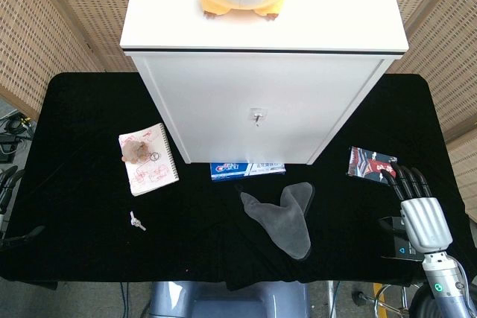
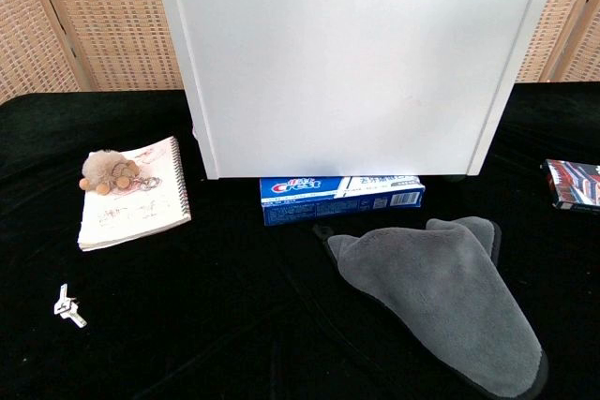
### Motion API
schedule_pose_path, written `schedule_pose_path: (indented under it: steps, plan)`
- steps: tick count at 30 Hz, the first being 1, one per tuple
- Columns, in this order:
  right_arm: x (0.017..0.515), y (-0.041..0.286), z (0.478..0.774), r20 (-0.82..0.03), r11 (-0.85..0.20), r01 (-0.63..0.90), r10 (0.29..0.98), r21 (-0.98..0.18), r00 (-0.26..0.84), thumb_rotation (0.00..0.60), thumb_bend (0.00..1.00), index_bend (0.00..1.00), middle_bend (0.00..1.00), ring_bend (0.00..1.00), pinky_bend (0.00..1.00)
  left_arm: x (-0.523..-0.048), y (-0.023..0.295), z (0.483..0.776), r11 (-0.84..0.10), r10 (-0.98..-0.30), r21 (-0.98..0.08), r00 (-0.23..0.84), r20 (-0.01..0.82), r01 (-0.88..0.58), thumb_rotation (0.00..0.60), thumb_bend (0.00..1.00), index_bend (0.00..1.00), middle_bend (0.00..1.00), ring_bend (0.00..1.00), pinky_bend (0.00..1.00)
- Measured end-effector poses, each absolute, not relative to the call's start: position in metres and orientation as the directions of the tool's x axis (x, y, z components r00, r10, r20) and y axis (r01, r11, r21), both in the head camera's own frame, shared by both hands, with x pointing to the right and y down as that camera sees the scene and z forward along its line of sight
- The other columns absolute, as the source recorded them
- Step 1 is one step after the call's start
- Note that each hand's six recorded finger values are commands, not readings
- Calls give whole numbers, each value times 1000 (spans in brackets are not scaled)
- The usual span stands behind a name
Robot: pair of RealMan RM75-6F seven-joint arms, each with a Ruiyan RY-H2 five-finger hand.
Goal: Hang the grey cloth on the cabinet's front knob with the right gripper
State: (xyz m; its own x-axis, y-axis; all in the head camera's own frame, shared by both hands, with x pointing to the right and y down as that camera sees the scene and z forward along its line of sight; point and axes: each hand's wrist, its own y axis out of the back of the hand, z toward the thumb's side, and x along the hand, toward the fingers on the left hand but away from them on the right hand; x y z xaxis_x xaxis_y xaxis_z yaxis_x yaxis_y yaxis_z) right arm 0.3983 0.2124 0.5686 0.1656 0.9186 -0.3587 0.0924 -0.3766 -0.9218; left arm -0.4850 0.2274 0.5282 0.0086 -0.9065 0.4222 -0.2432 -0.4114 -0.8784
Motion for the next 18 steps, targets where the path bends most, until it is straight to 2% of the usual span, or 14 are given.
schedule_pose_path:
  steps: [6, 8, 9, 10, 11, 12, 15, 18]
  plan:
    - [393, 213, 571, -369, -391, 96, 910, -915, 188, 600, 0, 0, 23, 4, 0, -485, 227, 529, -416, -905, -877, 8, 426, -239, 600, 0, 0, 0, 0, 0]
    - [386, 211, 573, -377, -403, 98, 902, -910, 211, 600, 0, 0, 179, 131, 1, -486, 226, 530, -416, -904, -878, 6, 427, -239, 600, 0, 0, 0, 0, 0]
    - [384, 211, 573, -379, -407, 97, 899, -908, 220, 600, 0, 0, 322, 270, 26, -485, 226, 530, -417, -904, -877, 6, 428, -238, 600, 0, 0, 0, 0, 0]
    - [378, 208, 574, -383, -414, 93, 892, -906, 240, 600, 0, 0, 452, 421, 99, -485, 226, 531, -418, -903, -877, 7, 429, -238, 600, 0, 0, 0, 0, 0]
    - [373, 206, 575, -386, -419, 88, 886, -904, 256, 600, 0, 0, 519, 499, 179, -485, 226, 531, -420, -903, -876, 7, 430, -237, 600, 0, 0, 0, 0, 0]
    - [368, 203, 576, -388, -424, 84, 880, -902, 274, 600, 0, 0, 593, 582, 328, -485, 225, 532, -421, -902, -876, 7, 432, -236, 600, 0, 0, 0, 0, 0]
    - [349, 193, 580, -397, -442, 66, 854, -894, 337, 600, 0, 1, 743, 751, 696, -485, 224, 535, -429, -898, -873, 8, 440, -231, 600, 0, 0, 0, 0, 0]
    - [328, 182, 589, -430, -483, 42, 813, -875, 393, 600, 0, 35, 873, 914, 935, -485, 223, 539, -441, -892, -869, 5, 451, -224, 600, 0, 0, 0, 0, 0]
